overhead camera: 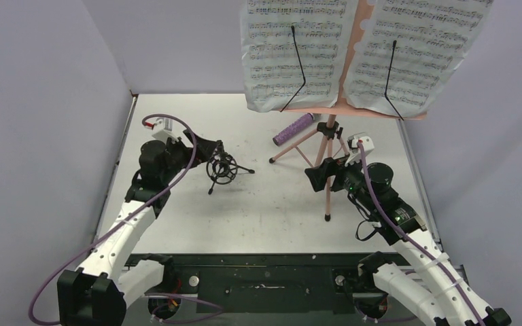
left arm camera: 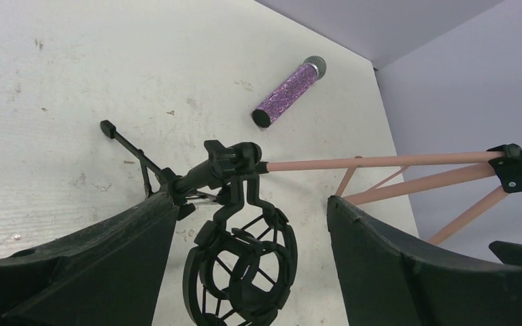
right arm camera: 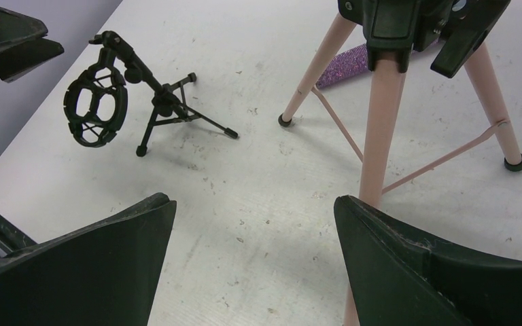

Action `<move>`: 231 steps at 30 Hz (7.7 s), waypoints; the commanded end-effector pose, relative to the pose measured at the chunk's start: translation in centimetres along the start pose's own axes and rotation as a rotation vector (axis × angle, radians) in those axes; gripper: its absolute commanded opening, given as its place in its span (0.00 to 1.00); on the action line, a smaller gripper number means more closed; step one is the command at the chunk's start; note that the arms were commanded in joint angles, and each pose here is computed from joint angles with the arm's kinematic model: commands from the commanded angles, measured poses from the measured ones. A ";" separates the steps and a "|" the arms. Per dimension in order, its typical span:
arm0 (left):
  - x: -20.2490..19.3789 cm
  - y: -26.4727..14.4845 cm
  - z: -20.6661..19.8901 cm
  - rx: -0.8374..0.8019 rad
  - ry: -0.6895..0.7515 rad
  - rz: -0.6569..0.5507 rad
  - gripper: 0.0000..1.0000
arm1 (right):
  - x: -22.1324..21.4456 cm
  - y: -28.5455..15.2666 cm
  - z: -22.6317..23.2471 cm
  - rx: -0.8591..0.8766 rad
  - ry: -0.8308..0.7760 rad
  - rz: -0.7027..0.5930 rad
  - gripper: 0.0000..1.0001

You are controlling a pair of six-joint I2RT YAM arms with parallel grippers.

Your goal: Set up the instrument practice props

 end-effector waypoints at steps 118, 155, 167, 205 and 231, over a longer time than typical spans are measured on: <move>-12.7 30.8 -7.5 0.020 0.731 0.429 0.95 | 0.2 -1.4 -0.2 -0.019 -0.069 -0.027 0.90; -13.1 24.5 -4.6 0.160 0.719 0.485 0.00 | 0.4 -1.3 0.0 -0.006 -0.037 -0.044 0.90; -14.9 19.4 -0.6 0.282 0.649 0.563 0.00 | 0.7 -0.9 0.0 -0.003 -0.043 -0.040 0.90; -21.9 3.7 1.2 0.384 0.556 0.732 0.00 | 0.5 -0.1 0.3 0.024 -0.018 -0.039 0.90; -22.9 -2.6 -3.6 0.236 0.622 0.727 0.64 | 0.4 -0.6 0.2 0.012 -0.019 -0.043 0.90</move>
Point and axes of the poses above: each gripper's point midway between its finger pads, its own y axis out along the fingers, its own z axis along the line the jaws close on, x = y × z, the point moved 10 cm from there along -y, back along the fingers, and after that the axes turned 2 degrees about -y, right-handed, at the moved point
